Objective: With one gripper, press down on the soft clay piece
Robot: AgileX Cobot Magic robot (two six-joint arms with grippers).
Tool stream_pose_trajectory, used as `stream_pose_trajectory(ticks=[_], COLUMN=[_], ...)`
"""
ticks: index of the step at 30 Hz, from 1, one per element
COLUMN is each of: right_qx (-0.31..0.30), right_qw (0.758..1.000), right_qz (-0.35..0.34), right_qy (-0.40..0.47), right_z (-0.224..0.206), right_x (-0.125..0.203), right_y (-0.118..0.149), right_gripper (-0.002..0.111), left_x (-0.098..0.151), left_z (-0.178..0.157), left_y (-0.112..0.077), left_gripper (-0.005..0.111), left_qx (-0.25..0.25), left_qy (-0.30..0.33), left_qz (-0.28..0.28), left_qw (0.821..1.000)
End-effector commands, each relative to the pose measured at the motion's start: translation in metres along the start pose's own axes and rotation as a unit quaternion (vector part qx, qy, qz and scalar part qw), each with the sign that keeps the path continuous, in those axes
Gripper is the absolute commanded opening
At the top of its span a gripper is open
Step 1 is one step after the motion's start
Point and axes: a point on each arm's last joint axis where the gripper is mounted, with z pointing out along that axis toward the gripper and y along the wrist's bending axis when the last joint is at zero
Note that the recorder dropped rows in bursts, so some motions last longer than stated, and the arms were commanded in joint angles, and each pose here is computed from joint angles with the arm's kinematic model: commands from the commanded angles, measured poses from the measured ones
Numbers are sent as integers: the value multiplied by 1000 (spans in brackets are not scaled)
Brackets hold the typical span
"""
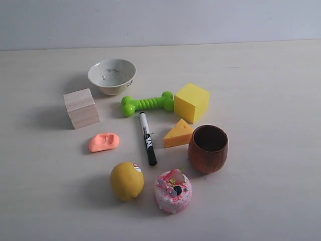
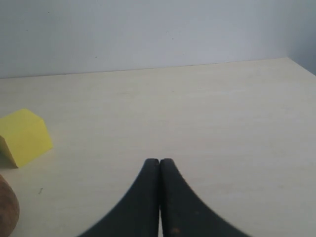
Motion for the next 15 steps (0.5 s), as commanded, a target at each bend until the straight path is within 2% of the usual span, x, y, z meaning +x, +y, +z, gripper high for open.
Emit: stream_pose_trajectory(ticks=[1,8,15], right_qx=[0,0,0], right_qw=[1000,1000,1000], right_qz=[-4,-4,-4], right_qy=[-4,-4,-4], right_z=[0,0,0], right_x=[1,1,1], right_y=[0,0,0], right_gripper=[0,0,0], left_x=[8,42,50], left_z=[-3,-4,-7], left_y=[2,11,11], left_gripper=[0,0,0], left_qx=[0,-10,5], left_qy=[2,34,44], left_qz=[-15,-25,21], left_qw=[1000,999,999])
